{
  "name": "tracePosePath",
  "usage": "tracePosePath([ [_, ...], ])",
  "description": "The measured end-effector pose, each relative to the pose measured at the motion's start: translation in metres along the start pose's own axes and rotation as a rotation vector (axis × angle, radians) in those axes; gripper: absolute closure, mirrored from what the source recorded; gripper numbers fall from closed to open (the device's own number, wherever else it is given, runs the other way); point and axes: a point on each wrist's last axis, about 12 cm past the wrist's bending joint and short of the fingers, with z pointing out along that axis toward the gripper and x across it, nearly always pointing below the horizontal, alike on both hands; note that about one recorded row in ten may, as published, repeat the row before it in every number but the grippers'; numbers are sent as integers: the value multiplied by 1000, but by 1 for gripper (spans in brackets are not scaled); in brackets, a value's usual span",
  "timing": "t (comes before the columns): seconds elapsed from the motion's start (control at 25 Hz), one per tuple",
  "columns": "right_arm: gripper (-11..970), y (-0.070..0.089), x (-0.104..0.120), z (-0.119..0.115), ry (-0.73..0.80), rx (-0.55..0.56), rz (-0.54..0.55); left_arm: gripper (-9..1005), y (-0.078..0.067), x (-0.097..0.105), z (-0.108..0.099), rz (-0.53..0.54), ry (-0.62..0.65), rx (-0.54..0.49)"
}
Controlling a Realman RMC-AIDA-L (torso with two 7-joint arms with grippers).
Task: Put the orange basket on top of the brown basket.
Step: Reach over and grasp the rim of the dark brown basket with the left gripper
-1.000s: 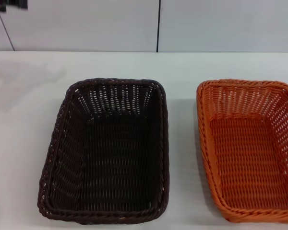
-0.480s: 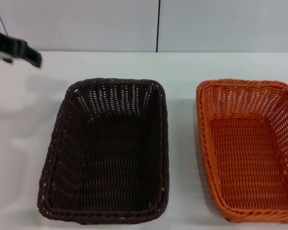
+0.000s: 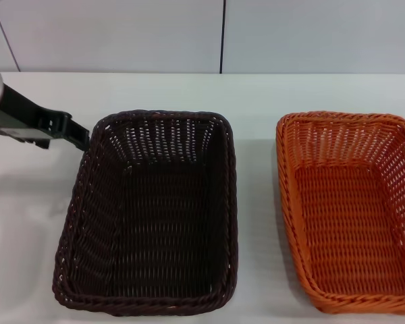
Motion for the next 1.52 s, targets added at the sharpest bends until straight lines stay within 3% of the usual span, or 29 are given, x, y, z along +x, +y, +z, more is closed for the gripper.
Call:
tracePosePath([
  [0.44,454,-4,1,-3,6,7,-4,331,-5,8,13,-5,48,-3],
  [1.52,458,1,2,-2,7,1,2,340,3,24,54,-52,145,64],
])
